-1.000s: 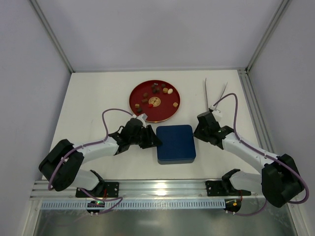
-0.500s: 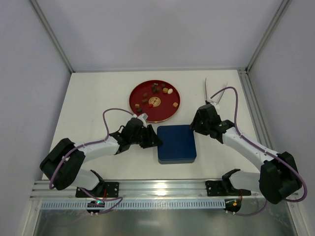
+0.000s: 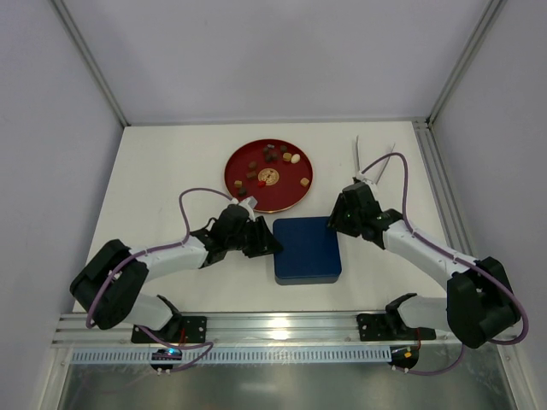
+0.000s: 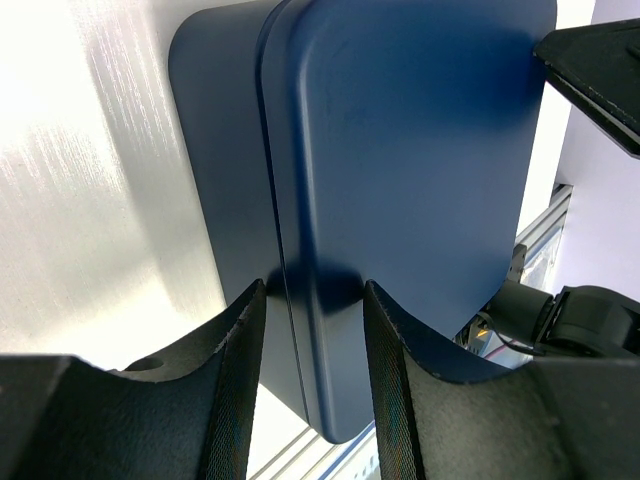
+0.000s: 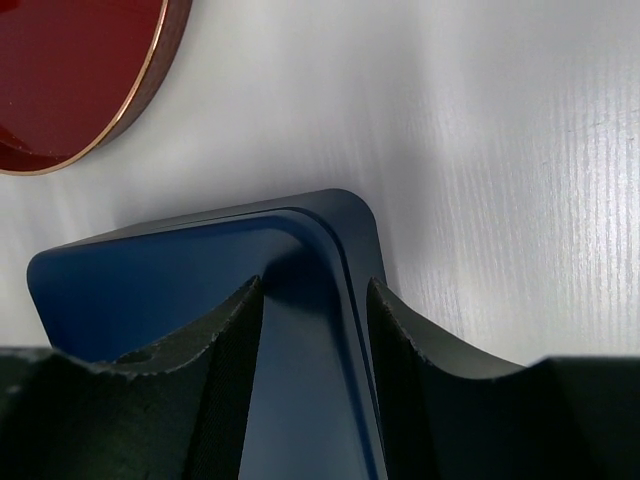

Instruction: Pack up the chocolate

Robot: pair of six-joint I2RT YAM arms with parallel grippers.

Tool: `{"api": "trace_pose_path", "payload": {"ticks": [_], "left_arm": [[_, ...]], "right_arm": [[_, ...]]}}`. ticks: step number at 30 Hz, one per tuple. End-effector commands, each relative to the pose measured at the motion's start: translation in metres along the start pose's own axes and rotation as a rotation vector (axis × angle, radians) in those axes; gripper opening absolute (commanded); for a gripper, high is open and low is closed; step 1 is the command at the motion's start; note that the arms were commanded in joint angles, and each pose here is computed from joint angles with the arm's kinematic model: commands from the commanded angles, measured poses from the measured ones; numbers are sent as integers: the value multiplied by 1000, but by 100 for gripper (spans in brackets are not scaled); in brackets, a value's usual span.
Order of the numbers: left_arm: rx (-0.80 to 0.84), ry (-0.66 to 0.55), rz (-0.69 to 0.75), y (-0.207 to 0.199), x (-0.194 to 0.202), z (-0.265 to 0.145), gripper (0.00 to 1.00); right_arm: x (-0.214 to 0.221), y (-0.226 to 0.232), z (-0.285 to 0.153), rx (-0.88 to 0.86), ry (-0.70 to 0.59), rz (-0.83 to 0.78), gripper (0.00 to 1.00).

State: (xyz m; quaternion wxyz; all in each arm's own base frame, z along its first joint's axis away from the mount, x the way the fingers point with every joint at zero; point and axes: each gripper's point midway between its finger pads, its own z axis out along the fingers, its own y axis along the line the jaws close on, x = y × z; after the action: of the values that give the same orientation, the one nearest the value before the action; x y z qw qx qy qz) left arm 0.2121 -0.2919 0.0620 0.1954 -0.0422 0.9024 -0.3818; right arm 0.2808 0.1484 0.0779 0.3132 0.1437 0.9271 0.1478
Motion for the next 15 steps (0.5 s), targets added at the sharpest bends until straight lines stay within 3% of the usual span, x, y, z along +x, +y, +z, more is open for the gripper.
{"api": "trace_pose_path", "payload": {"ticks": [1, 15], "left_arm": [[-351, 166, 2, 96, 52, -11, 41], [-377, 196, 2, 104, 59, -10, 41]], "right_arm": [[8, -12, 7, 35, 14, -24, 48], [55, -46, 28, 100, 98, 0, 48]]}}
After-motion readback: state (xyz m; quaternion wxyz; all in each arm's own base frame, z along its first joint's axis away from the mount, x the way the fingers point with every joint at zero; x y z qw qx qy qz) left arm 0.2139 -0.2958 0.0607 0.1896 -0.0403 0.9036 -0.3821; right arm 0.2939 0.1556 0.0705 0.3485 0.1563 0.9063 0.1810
